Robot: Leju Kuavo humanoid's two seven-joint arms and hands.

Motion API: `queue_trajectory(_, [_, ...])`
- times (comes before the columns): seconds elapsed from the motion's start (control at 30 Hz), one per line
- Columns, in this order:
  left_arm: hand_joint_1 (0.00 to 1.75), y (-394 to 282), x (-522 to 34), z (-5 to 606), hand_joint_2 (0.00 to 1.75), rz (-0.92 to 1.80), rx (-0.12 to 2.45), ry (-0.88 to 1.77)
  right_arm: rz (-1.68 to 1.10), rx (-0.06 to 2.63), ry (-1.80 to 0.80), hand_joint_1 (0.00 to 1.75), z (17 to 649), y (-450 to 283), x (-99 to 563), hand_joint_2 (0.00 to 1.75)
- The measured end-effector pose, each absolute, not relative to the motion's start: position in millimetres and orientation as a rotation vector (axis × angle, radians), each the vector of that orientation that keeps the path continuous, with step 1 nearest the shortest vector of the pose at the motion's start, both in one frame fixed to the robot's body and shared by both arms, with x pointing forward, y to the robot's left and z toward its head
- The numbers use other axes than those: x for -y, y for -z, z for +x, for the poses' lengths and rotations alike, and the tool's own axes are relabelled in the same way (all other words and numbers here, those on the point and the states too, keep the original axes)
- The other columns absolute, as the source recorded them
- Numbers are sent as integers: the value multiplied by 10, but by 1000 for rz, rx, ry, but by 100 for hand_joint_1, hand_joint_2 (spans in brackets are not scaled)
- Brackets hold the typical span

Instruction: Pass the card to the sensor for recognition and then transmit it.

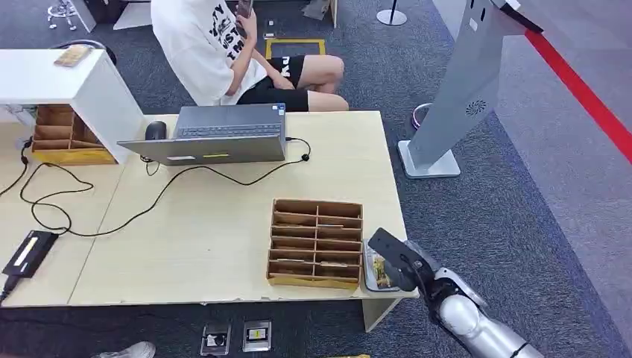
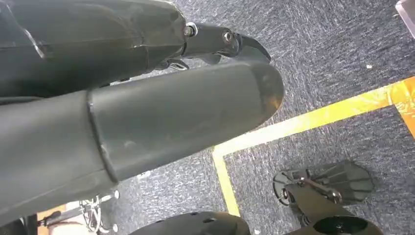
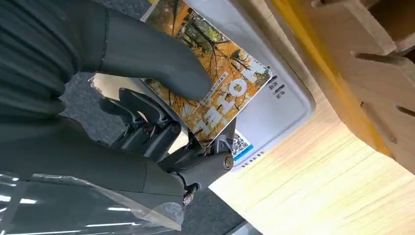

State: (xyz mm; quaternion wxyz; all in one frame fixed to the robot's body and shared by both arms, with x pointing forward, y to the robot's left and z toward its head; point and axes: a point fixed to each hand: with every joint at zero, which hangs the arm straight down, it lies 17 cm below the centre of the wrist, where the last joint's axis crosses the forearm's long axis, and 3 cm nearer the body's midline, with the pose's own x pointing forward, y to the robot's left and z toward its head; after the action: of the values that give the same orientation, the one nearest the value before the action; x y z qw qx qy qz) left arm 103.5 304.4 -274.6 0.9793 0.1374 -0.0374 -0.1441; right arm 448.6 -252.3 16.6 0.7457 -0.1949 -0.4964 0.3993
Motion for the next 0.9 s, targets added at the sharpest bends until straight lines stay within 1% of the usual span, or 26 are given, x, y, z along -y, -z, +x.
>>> queue_trajectory(0.9, [0, 2740, -3042, 1070, 0, 276, 81, 297, -431, 1082, -866, 175, 4456, -166, 2562, 175])
